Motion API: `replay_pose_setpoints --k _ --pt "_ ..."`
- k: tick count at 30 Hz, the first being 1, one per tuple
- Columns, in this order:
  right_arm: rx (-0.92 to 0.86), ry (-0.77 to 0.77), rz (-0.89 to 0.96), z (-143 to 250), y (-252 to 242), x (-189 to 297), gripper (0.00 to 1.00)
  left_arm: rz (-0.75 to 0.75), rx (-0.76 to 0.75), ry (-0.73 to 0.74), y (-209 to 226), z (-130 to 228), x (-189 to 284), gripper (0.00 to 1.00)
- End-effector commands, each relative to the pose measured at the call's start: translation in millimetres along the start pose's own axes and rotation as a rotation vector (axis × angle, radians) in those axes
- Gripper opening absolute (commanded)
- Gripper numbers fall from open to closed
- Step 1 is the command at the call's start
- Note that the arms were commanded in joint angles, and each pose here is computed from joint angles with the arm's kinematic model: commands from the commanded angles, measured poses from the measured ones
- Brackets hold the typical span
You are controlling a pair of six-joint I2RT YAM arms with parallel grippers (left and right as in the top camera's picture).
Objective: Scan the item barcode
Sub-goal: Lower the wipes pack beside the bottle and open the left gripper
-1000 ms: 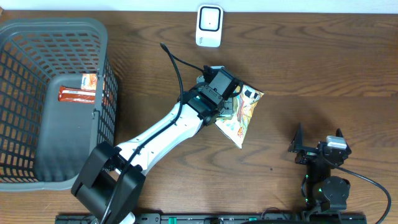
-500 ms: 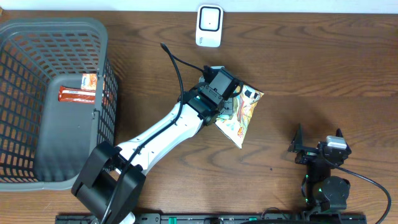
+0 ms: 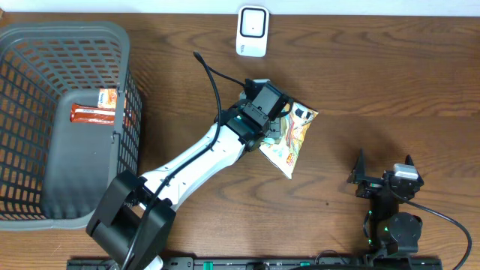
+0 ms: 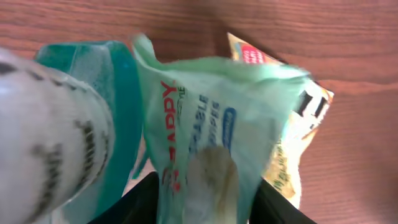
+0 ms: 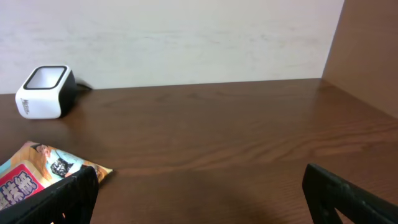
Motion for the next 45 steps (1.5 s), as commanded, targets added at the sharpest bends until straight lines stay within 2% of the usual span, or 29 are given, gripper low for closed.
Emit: replay_pose_setpoints --k 1,17,19,22,24,29,34,38,41,45 --pt "0.007 -0.002 0.009 0.0 -1.8 0.1 0.99 -0.072 -0.008 -0.005 12.2 5.3 -8.1 0.43" --pt "0.007 -0.002 0.009 0.0 -1.8 0.1 0.99 -0.014 -0.04 -0.033 -13.6 8.5 3.8 0.44" --pt "0.007 -0.002 0.009 0.0 -1.8 0.1 0.99 0.008 -0.062 -0.046 -22.0 8.2 11.7 0.51" --pt "0.007 -0.002 0.009 0.0 -1.8 0.1 0.99 0.051 -0.121 -0.079 -36.4 5.2 29.2 0.66" --pt "0.007 -0.002 0.009 0.0 -1.8 0.1 0.99 0.098 -0.172 -0.121 -48.6 1.8 52.5 0.81" --pt "0.007 -0.002 0.009 0.0 -1.8 0.1 0.99 0.152 -0.24 -0.239 -52.0 -16.7 103.1 0.9" --pt "0.007 -0.002 0.009 0.0 -1.8 0.1 0.99 0.054 -0.227 -0.477 -21.8 -52.6 172.1 0.98" --pt "0.007 -0.002 0.009 0.0 -1.8 0.1 0.99 -0.073 -0.215 -0.635 20.1 -76.1 224.5 0.98" --pt "0.007 -0.002 0.009 0.0 -1.8 0.1 0.99 -0.22 -0.092 -0.739 73.0 -91.7 263.7 0.98" --pt "0.007 -0.002 0.009 0.0 -1.8 0.1 0.99 -0.393 0.093 -0.788 150.3 -96.7 298.9 0.98"
Point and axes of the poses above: each gripper's point midway between its finger pads, its own x axis back along the fingers, its own y axis along the line the jaws close on, z = x × y, the point moved 4 cm from there along x, back along the fingers, and after that the axes turned 3 degrees about -x, right-handed, at the moved point
